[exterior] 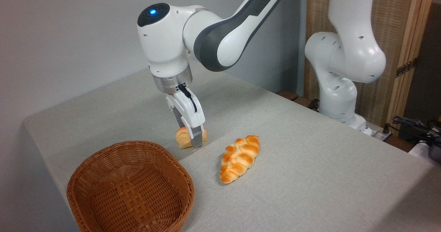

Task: Put bread into the basket
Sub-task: 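Close the gripper on the round bun, then lift the bun and carry it over the wicker basket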

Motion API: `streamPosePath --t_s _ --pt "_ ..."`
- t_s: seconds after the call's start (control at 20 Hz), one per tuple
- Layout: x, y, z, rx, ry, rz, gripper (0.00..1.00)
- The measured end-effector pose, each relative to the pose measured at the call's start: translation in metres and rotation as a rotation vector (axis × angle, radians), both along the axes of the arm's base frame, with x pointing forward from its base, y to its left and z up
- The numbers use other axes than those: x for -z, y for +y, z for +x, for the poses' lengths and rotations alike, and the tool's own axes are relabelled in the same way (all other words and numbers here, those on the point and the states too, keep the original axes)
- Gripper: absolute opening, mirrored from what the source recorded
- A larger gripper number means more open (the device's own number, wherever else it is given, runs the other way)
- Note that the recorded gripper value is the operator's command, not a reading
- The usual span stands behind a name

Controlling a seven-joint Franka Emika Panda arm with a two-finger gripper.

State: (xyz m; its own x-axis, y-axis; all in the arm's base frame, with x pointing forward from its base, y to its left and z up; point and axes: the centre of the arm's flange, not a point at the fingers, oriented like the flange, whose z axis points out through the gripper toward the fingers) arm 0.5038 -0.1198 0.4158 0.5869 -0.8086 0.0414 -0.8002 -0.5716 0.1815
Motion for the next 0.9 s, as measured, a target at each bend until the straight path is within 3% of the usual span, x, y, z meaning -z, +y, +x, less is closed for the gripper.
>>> streamPosePath --t_s 0.35,0.55,0.75,0.9 --pt "-0.002 0.0 0.001 0.0 -0.004 -0.001 0.29" --pt "-0.041 0.001 0.008 0.005 -0.005 -0.011 0.31" --pt "-0.095 0.0 0.022 -0.011 -0.082 -0.054 0.34" --pt "-0.111 0.003 0.036 -0.034 -0.19 -0.069 0.37"
